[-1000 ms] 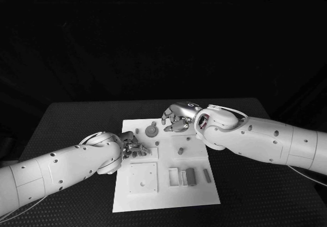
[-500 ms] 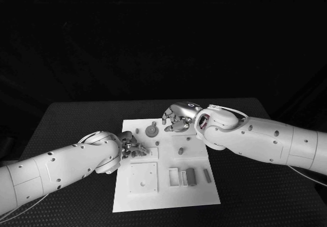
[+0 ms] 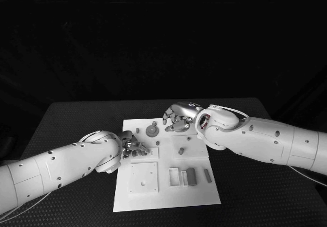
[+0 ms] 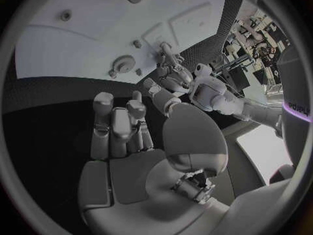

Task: Assemble the parts on the task board

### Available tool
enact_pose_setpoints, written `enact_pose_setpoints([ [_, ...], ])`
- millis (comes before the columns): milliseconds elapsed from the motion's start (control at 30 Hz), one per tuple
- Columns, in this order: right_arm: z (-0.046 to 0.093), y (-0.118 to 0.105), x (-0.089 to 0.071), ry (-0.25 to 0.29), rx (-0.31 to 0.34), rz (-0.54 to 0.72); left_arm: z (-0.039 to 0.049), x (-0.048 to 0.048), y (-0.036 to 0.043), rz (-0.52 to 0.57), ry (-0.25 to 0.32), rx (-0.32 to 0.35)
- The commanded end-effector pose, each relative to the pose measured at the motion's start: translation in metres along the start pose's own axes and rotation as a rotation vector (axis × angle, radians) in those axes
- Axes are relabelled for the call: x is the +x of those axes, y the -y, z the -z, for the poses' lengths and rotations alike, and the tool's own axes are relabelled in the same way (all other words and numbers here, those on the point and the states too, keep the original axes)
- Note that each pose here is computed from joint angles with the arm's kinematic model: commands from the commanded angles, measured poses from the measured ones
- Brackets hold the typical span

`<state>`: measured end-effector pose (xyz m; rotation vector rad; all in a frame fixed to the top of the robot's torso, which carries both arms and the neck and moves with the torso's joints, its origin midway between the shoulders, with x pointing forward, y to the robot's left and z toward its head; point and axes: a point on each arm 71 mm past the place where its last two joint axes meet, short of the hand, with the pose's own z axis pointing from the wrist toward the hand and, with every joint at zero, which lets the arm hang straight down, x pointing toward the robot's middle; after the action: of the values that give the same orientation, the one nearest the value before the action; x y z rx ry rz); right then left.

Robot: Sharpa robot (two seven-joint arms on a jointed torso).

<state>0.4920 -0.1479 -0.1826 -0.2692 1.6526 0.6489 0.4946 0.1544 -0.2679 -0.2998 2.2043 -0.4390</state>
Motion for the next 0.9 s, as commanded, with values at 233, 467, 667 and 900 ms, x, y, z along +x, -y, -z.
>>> enact_pose_setpoints([
  [233, -0.0002, -0.0006, 0.001, -0.01, -0.005, 0.004, -0.0006, 0.0008, 0.0028, 0.005, -0.01, 0.007],
  [467, -0.0003, 0.0005, 0.001, -0.011, -0.002, 0.005, -0.0007, -0.0008, 0.003, 0.009, -0.005, 0.008],
  [667, -0.0004, 0.0002, 0.001, -0.011, -0.002, 0.005, -0.0015, -0.003, 0.0048, 0.011, 0.002, 0.01],
  [900, -0.0006, 0.0, 0.0011, -0.012, -0.003, 0.005, -0.0036, -0.0053, 0.0053, 0.008, 0.007, 0.003],
])
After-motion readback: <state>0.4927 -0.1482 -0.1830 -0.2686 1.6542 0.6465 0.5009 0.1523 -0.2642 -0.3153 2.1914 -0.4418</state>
